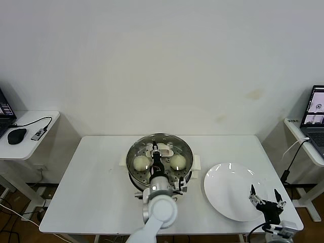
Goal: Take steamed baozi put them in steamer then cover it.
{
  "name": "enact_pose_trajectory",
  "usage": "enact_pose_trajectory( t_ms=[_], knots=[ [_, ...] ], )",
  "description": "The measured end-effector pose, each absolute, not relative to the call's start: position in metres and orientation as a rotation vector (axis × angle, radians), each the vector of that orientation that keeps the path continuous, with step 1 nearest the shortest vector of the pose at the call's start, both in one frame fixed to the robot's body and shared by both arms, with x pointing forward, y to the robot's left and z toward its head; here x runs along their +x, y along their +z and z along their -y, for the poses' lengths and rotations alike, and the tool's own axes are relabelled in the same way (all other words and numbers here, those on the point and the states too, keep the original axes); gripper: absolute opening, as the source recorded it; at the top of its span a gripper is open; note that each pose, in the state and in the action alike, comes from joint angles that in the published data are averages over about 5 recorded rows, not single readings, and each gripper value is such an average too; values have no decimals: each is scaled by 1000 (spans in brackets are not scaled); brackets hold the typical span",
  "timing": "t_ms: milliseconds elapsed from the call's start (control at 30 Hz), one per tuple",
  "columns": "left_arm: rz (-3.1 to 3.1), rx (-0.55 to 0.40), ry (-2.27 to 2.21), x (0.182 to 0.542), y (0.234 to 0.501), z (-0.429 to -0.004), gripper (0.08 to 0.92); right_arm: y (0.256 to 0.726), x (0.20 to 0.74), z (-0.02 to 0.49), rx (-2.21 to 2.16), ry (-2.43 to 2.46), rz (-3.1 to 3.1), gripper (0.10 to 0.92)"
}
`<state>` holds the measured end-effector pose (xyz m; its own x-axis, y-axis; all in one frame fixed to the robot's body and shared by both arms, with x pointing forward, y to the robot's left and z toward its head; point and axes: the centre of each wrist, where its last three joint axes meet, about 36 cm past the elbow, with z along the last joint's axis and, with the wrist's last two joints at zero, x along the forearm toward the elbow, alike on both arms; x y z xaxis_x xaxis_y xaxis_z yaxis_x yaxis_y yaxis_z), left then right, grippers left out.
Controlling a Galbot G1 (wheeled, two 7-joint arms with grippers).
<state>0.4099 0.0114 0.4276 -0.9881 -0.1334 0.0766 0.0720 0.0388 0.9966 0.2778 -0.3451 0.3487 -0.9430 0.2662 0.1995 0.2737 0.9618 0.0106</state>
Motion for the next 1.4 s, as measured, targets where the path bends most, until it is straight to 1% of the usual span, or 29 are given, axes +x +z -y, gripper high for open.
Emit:
enact_pose_trajectory(
  t_ms=[200,300,533,800,933,1033,1133,1400],
  knots=[
    [2161,57,-2071,410,429,-11,138,348,277,345,-404,-56,2916,823],
    [2167,50,-2065,408,428,-12,175,348,277,345,-404,-56,2917,823],
    [2199,54,-2039,403,429,-18,375,348,277,345,-405,-54,2920,823],
    [2257,54,-2013,390,436,-23,600,348,277,346,-400,-49,2920,823],
    [2294,39,-1992,381,441,-25,721,346,277,345,-397,-48,2918,823],
    [2324,13,-1979,375,445,-26,791,345,277,345,-393,-47,2916,823],
    [2355,-21,-1967,369,449,-28,818,345,277,346,-387,-43,2913,823],
    [2451,-91,-1908,357,459,-39,823,347,276,345,-373,-44,2919,823]
  ],
)
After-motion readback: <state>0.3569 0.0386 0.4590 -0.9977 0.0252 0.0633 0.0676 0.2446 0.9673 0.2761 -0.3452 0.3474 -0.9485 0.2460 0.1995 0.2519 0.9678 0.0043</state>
